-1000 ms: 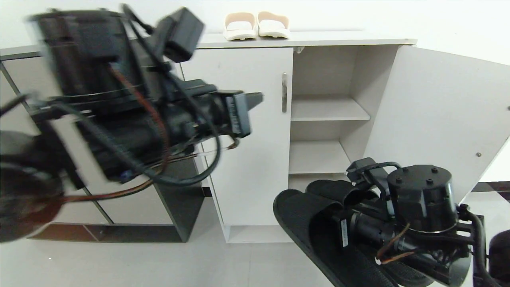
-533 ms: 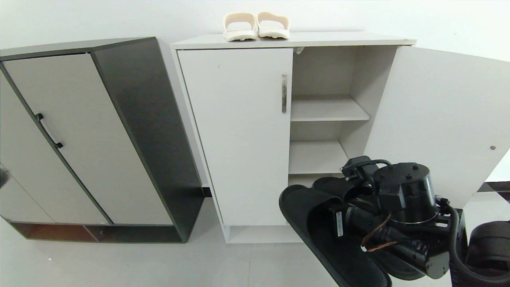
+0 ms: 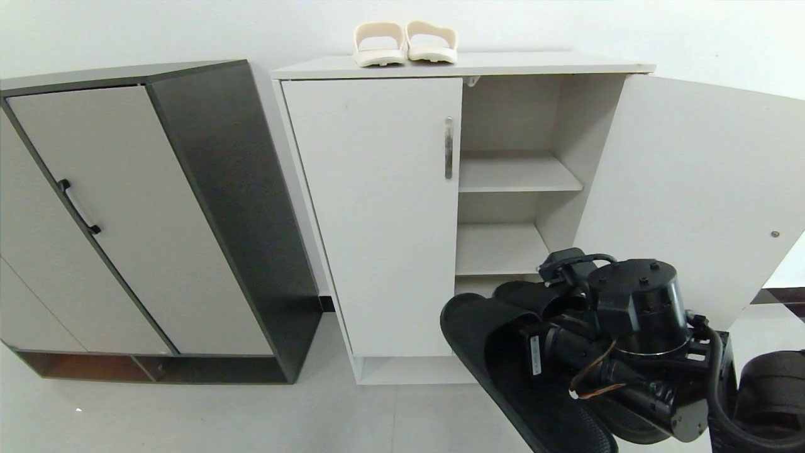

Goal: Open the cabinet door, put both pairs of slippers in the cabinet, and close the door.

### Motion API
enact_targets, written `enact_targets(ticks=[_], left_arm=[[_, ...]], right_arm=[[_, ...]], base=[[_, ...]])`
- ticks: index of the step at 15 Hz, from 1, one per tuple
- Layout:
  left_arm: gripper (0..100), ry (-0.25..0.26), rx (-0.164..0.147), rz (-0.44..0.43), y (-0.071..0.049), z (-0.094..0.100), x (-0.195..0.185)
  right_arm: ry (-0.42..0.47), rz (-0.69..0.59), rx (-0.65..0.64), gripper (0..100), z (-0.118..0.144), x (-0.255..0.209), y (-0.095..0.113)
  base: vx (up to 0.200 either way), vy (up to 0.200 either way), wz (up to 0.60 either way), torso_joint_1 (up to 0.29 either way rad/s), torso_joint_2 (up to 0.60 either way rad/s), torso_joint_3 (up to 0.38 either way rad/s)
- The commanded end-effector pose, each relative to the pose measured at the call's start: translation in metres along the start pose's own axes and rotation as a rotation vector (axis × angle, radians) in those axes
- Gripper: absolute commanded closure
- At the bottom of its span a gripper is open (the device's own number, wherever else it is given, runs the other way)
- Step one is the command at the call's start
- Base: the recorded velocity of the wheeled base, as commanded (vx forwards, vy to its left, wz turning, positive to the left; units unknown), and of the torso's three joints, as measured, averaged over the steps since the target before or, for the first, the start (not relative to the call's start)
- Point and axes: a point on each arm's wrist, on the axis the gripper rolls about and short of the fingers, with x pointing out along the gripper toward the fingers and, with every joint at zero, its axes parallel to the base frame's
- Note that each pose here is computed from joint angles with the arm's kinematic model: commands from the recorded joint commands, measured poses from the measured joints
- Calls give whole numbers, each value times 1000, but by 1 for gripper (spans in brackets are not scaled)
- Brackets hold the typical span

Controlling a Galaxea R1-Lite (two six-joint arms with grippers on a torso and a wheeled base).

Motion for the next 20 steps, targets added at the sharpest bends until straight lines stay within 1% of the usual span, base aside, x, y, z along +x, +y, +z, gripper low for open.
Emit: enact_targets(ticks=[1, 4, 5, 9, 12, 18, 20], left_arm=[[100, -20, 1, 8, -1, -6, -2], [100, -18, -42, 33, 0, -7, -2], [100, -18, -45, 39, 0, -7, -2], [100, -18, -46, 40, 0, -7, -2], [100, -18, -46, 40, 0, -7, -2], [100, -18, -48, 39, 0, -7, -2], [100, -18, -48, 39, 0, -7, -2]], right_arm=[[-4, 3, 1, 100, 0, 1, 1], [-14, 7, -3, 100, -1, 8, 5], [-14, 2, -2, 100, 0, 11, 6], [-45, -100, 8, 100, 4, 31, 14], [-50, -166, 51, 100, 1, 48, 18], [-35, -180, 55, 100, -4, 58, 19], [-16, -207, 55, 100, -10, 67, 13]], base=[[0, 0, 0, 0, 0, 0], [0, 0, 0, 0, 0, 0], [0, 0, 0, 0, 0, 0], [0, 0, 0, 0, 0, 0], [0, -200, 0, 6, 2, 5], [0, -200, 0, 2, 2, 2], [0, 0, 0, 0, 0, 0]])
